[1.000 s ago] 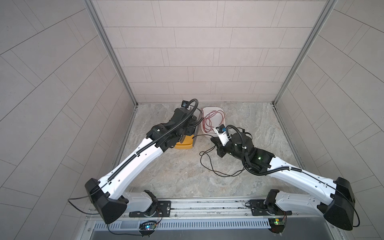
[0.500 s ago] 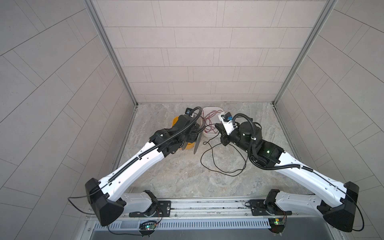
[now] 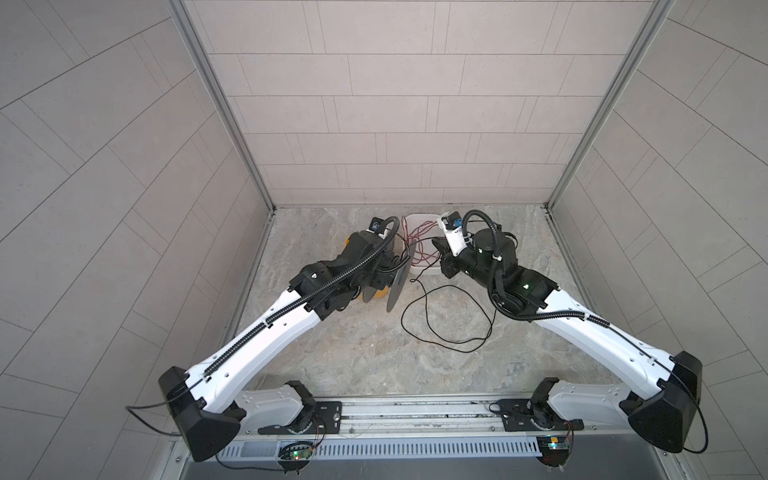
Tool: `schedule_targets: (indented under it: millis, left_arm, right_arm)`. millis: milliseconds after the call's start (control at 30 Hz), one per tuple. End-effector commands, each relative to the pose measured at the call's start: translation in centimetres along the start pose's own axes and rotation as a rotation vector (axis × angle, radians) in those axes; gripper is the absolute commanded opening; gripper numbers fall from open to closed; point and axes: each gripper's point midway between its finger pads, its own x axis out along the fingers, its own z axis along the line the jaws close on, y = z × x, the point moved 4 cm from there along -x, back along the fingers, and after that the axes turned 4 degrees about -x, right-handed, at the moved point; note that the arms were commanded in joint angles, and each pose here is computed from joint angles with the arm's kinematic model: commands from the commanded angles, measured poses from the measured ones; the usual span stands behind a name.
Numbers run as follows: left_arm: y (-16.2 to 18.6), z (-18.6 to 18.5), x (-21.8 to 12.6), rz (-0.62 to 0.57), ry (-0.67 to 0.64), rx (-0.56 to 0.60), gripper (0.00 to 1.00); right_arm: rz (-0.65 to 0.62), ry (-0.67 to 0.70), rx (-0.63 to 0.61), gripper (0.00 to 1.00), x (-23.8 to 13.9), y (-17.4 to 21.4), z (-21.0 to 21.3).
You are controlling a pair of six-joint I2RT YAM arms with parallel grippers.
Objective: Wrap the cables
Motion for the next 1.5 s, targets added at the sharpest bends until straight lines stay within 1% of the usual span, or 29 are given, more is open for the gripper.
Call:
schedule_targets:
  millis: [0, 200, 300, 533, 767, 933, 1167, 1300, 1467]
  left_arm:
    - [-1.2, 0.2, -2.1, -0.057, 0.034, -0.007, 0.00]
    - [-1.2, -0.3, -2.6, -0.053, 0.080, -0.006, 0.00]
    - [-1.4, -0.4, -2.9, -0.056, 0.096, -0.027, 0.00]
    - [-2.5, -0.4, -4.1, -0.105, 0.131, -0.069, 0.00]
    - [-3.3, -0.3, -4.5, -0.123, 0.137, -0.090, 0.00]
    - [-4.2, -0.1, -4.9, -0.166, 0.179, -0.161, 0.00]
    - [-5.8, 0.8, -5.5, -0.227, 0.149, -0.229, 0.00]
    - [-6.4, 1.2, -5.7, -0.274, 0.136, -0.278, 0.00]
    - [-7.1, 1.2, -5.9, -0.300, 0.145, -0.304, 0.00]
  right_arm:
    - [-0.045, 0.022, 0.040, 0.00, 0.4, -1.3, -1.2]
    - [-0.023, 0.022, 0.077, 0.00, 2.1, -0.1, -2.0]
    - [-0.012, 0.022, 0.093, 0.00, 2.8, 0.7, -2.3]
    - [0.012, 0.020, 0.143, 0.00, 4.0, 2.9, -3.0]
    - [0.028, 0.007, 0.169, 0.00, 4.7, 4.5, -2.7]
    - [0.052, -0.020, 0.188, 0.00, 5.0, 5.6, -2.2]
    - [0.064, -0.046, 0.205, 0.00, 4.9, 7.3, -1.6]
    - [0.055, -0.074, 0.218, 0.00, 4.8, 7.8, -1.2]
    - [0.032, -0.117, 0.238, 0.01, 4.8, 8.5, -0.5]
